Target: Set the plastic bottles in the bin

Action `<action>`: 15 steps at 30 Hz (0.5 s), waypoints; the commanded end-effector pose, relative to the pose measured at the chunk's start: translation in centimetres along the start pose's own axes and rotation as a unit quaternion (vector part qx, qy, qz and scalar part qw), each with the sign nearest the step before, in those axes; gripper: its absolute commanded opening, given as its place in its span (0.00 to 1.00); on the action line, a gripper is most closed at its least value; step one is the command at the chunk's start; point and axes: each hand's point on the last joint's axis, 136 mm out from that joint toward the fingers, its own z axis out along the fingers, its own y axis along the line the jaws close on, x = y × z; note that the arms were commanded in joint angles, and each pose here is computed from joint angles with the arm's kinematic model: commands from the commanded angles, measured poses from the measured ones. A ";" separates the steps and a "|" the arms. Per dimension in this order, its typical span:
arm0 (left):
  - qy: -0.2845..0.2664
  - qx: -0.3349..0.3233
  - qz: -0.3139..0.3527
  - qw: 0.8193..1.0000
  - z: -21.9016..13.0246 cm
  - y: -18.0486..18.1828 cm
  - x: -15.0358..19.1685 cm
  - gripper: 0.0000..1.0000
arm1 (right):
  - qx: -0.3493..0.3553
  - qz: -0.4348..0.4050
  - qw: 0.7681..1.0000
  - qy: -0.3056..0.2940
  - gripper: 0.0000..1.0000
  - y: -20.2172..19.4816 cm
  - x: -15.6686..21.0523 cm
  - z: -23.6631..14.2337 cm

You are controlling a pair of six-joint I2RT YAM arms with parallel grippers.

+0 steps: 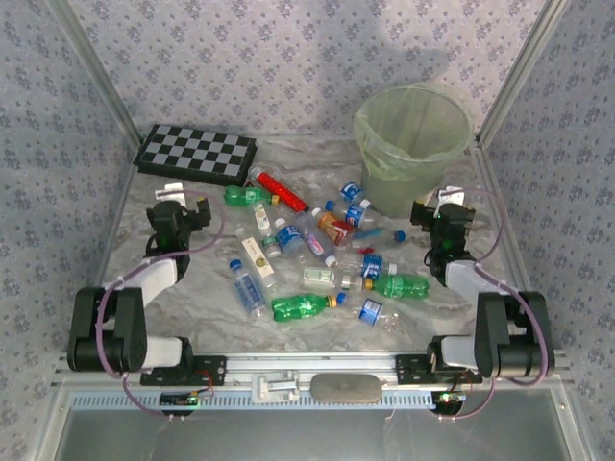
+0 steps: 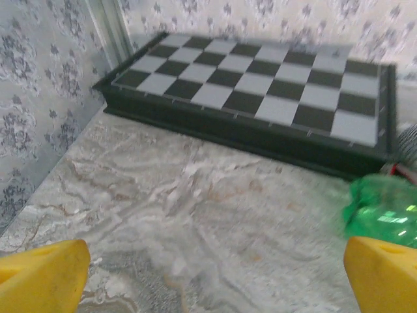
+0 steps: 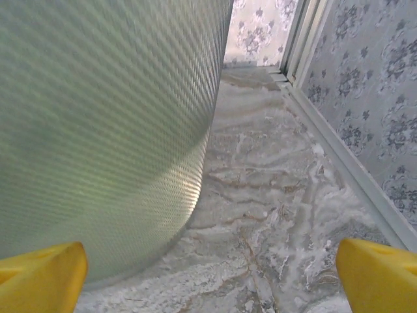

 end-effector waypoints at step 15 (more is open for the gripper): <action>0.080 0.182 -0.136 0.971 -5.7 -13.5 -0.5 1.00 | -0.002 0.195 0.909 0.369 0.96 2.2 5.8 -14.3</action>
